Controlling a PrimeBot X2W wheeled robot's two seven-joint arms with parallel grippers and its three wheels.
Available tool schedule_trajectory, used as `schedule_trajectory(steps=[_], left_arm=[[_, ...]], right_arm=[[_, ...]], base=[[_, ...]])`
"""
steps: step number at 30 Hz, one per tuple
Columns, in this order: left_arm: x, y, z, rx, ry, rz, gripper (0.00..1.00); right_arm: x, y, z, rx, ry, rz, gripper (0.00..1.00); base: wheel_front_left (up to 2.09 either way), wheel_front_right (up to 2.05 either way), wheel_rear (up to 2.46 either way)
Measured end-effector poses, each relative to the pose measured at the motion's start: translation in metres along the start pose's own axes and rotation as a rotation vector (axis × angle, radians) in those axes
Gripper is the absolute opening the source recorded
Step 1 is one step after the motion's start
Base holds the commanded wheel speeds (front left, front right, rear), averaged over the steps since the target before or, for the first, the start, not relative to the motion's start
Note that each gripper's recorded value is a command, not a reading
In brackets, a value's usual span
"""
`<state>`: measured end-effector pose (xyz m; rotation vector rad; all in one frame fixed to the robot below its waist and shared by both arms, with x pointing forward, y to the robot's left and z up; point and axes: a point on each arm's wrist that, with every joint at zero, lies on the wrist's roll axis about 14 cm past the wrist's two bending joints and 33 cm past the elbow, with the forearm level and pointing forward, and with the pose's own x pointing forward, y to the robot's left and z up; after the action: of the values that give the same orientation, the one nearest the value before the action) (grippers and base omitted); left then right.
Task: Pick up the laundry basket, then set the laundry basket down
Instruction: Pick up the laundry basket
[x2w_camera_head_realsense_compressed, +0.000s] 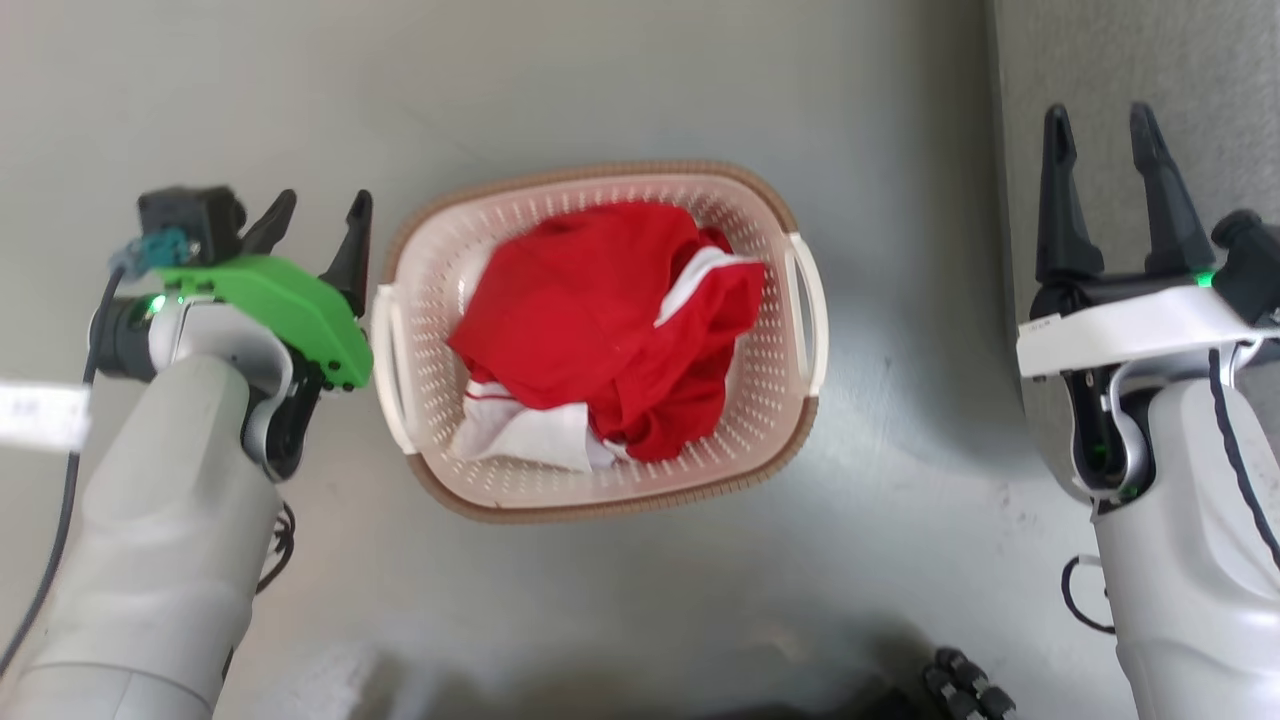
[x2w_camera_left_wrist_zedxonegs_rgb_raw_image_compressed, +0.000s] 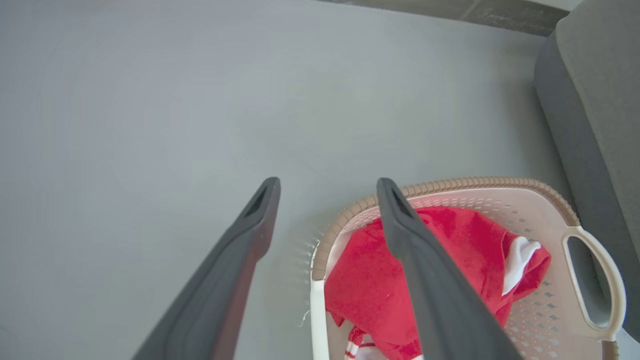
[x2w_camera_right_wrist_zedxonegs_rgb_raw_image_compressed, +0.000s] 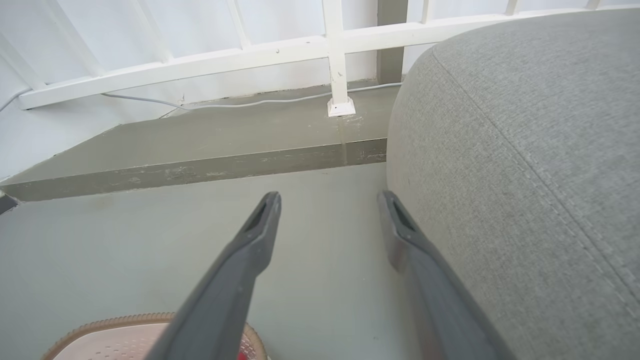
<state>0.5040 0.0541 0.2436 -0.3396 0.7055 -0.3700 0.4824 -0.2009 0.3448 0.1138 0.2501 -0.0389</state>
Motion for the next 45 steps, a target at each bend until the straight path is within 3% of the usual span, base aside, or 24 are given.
schedule_trajectory(steps=[8, 22, 28, 36, 45], left_arm=[[-0.038, -0.003, 0.043, 0.015, -0.19, 0.024, 1.0], [-0.096, -0.029, 0.109, 0.183, -0.385, 0.035, 1.0], [-0.128, -0.052, 0.135, 0.205, -0.499, 0.021, 1.0], [-0.168, -0.068, 0.149, 0.212, -0.603, 0.036, 1.0], [-0.201, -0.071, 0.123, 0.194, -0.606, 0.071, 1.0]], right_arm=[[-0.012, 0.007, 0.036, -0.001, -0.076, 0.014, 1.0], [-0.047, 0.009, 0.089, -0.022, -0.193, 0.02, 1.0], [-0.069, 0.008, 0.113, -0.041, -0.255, 0.018, 1.0], [-0.098, 0.008, 0.113, -0.06, -0.259, 0.017, 1.0], [-0.126, 0.02, 0.116, -0.066, -0.278, 0.048, 1.0]], base=[[0.0, 0.0, 0.0], [0.0, 0.0, 0.0], [0.0, 0.0, 0.0], [0.0, 0.0, 0.0], [0.0, 0.0, 0.0]])
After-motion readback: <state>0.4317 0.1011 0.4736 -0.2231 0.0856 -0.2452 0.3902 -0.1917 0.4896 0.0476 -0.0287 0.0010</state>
